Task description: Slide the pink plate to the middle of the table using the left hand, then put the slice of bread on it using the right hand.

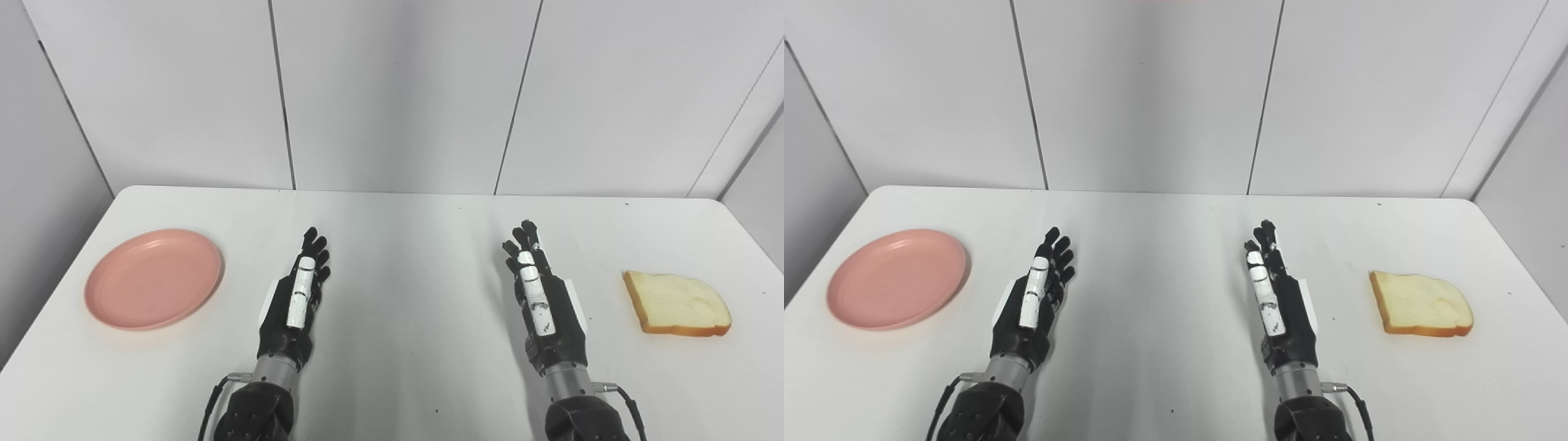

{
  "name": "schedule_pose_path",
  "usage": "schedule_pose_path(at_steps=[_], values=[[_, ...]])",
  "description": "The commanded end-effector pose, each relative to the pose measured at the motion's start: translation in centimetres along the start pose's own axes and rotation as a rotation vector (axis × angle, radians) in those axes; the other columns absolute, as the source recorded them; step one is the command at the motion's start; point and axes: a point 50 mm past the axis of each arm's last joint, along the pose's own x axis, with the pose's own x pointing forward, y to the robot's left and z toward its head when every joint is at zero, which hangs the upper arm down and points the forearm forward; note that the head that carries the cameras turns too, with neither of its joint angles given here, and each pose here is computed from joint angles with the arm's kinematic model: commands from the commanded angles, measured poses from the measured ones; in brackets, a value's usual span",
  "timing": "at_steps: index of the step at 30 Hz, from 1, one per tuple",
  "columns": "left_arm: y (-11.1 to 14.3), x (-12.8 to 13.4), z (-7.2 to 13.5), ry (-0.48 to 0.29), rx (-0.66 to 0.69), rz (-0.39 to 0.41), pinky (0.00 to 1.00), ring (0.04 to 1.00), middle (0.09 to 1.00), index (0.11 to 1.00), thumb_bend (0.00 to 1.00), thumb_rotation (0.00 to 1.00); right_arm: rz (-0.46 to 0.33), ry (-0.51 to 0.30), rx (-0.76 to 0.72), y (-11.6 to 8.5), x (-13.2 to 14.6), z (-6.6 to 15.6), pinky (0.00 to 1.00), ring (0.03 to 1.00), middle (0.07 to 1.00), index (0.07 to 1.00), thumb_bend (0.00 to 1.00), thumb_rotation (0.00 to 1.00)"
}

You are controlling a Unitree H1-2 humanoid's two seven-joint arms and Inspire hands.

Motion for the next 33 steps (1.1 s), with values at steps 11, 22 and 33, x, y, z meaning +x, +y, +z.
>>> schedule_pose_path(at_steps=[11,22,33], values=[[-0.5,0.6,2.2,-0.067,0.004,-0.025,1.00,1.000,1.000,1.000,0.52,0.95,0.029,-0.045,0.007,0.5,0.8,1.2,1.00,0.959,0.980,1.000,0.64,0.87],[-1.1,0.5,1.5,-0.084,-0.023,-0.048,1.00,1.000,1.000,1.000,0.53,1.00,0.027,-0.043,-0.004,-0.2,0.7,0.7,1.00,0.962,0.978,1.000,0.62,0.88],[-2.6,2.1,1.7,-0.114,-0.055,-0.020,1.00,1.000,1.000,1.000,0.59,0.99,0.017,-0.058,0.001,-3.5,0.3,0.0,1.00,0.997,1.000,1.000,0.60,0.91]])
